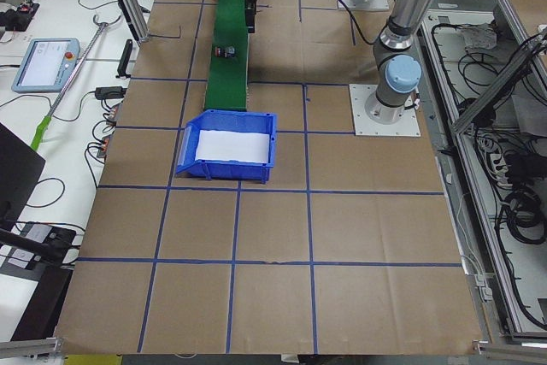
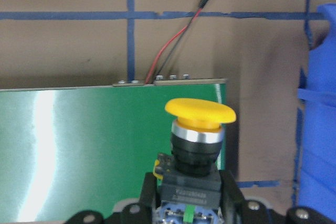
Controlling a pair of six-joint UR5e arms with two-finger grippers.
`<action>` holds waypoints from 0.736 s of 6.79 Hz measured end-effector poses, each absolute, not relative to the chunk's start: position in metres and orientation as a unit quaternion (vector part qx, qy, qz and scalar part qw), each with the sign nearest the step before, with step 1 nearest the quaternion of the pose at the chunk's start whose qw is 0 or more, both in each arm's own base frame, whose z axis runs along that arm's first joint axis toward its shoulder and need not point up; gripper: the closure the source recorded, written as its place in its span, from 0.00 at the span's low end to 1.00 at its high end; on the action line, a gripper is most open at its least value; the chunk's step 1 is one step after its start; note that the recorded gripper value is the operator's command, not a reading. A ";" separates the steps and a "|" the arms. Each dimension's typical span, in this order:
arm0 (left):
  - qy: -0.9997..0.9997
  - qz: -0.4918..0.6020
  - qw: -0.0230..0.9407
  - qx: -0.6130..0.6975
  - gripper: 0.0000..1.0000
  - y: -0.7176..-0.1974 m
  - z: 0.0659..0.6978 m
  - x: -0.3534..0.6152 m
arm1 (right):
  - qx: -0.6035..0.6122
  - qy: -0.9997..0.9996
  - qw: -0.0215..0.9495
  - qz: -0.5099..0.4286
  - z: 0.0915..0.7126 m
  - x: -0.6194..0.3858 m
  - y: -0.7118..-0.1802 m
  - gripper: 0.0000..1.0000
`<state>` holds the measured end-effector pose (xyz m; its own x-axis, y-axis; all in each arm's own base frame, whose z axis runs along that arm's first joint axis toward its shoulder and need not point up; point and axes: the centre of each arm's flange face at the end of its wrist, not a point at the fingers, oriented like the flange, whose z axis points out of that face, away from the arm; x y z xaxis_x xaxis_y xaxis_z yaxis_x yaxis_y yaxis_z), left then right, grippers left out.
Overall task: Transport two buttons from left to right
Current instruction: 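Carry the yellow button with the right gripper into the empty blue bin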
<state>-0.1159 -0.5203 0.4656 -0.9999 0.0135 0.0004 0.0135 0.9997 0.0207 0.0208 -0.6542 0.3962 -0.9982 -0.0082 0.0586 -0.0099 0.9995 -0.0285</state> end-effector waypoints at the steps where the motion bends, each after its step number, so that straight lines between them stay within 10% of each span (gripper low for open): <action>1: -1.000 -0.010 0.000 -0.007 0.00 -0.520 0.466 -0.116 | 0.013 -0.999 0.030 0.011 0.413 -0.036 -0.654 0.99; 5: -1.000 -0.008 0.000 -0.009 0.00 -0.518 0.468 -0.116 | 0.043 -0.999 -0.012 -0.002 0.371 -0.158 -0.617 0.99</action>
